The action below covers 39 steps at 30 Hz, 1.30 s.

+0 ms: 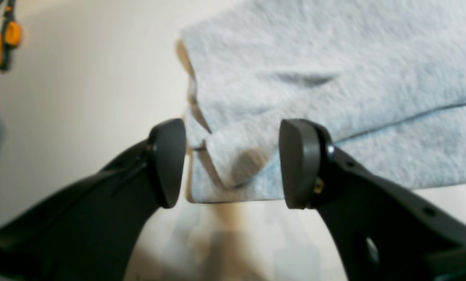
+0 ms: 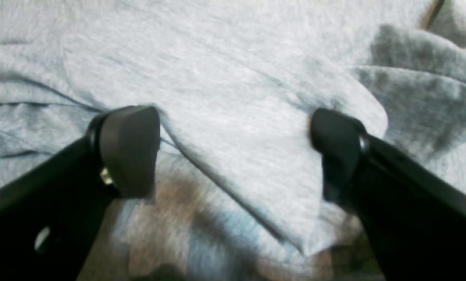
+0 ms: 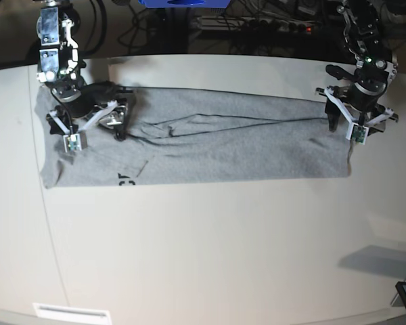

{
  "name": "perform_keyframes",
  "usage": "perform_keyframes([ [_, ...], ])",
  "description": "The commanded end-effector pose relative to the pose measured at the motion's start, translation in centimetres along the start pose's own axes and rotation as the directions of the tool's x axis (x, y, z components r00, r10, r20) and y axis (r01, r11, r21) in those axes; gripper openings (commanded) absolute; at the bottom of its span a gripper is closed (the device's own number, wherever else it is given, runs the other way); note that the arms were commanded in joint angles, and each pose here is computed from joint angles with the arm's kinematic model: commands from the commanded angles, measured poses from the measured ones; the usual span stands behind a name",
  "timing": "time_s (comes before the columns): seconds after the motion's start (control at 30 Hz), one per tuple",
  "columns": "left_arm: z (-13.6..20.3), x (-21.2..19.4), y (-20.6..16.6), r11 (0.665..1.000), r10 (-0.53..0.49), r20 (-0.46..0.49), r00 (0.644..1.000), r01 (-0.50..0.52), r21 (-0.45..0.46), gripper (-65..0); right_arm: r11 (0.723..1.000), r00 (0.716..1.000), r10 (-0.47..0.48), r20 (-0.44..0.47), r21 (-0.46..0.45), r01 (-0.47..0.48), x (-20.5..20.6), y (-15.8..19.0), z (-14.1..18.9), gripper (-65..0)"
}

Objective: Fold the T-shirt properly
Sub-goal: 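Lower the shirt with both grippers and release the left gripper, then grasp the shirt's end edge with the left gripper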

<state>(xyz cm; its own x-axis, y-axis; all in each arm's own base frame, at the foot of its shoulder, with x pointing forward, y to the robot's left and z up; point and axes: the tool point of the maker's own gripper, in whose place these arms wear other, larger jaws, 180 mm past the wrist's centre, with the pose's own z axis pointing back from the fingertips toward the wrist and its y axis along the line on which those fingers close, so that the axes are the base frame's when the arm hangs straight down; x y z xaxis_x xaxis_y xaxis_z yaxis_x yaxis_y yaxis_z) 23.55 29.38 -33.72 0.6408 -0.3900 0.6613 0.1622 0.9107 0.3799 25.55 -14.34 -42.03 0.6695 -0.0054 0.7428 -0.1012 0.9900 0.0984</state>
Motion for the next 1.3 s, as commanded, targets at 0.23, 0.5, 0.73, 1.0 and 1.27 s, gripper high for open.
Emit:
perform_keyframes([
  [0.23, 1.5, -0.3, 4.7, 0.991, 0.044, 0.015, 0.999, -0.045, 0.128, -27.0, 0.997, 0.984, 0.026, -0.175, -0.063, -0.038, -4.0, -2.9, 0.9, -6.2],
  [0.5, -1.2, -4.3, 5.0, 0.984, 0.153, -0.089, 0.984, -0.143, 0.106, -23.7, 0.998, 0.984, 0.023, -0.175, -0.057, -0.034, -4.1, -2.5, 0.8, -6.2],
  [0.73, 0.5, -4.4, 8.9, 0.923, 0.383, -0.001, 0.924, -0.383, 0.036, -0.7, 0.998, 0.980, 0.025, -0.197, -0.058, -0.038, -5.0, -2.6, 1.3, -6.2],
  [1.0, 0.3, -3.0, 8.8, 0.926, 0.377, 0.027, 0.926, -0.376, -0.035, -0.8, 0.998, 0.979, 0.023, -0.201, -0.052, -0.034, -5.3, -2.3, 1.3, -6.2],
  [1.27, -2.1, -4.2, 8.4, 0.886, 0.454, -0.062, 0.889, -0.458, -0.076, -0.8, 0.998, 0.979, 0.027, -0.203, -0.054, -0.039, -5.3, -2.5, 1.4, -6.2],
])
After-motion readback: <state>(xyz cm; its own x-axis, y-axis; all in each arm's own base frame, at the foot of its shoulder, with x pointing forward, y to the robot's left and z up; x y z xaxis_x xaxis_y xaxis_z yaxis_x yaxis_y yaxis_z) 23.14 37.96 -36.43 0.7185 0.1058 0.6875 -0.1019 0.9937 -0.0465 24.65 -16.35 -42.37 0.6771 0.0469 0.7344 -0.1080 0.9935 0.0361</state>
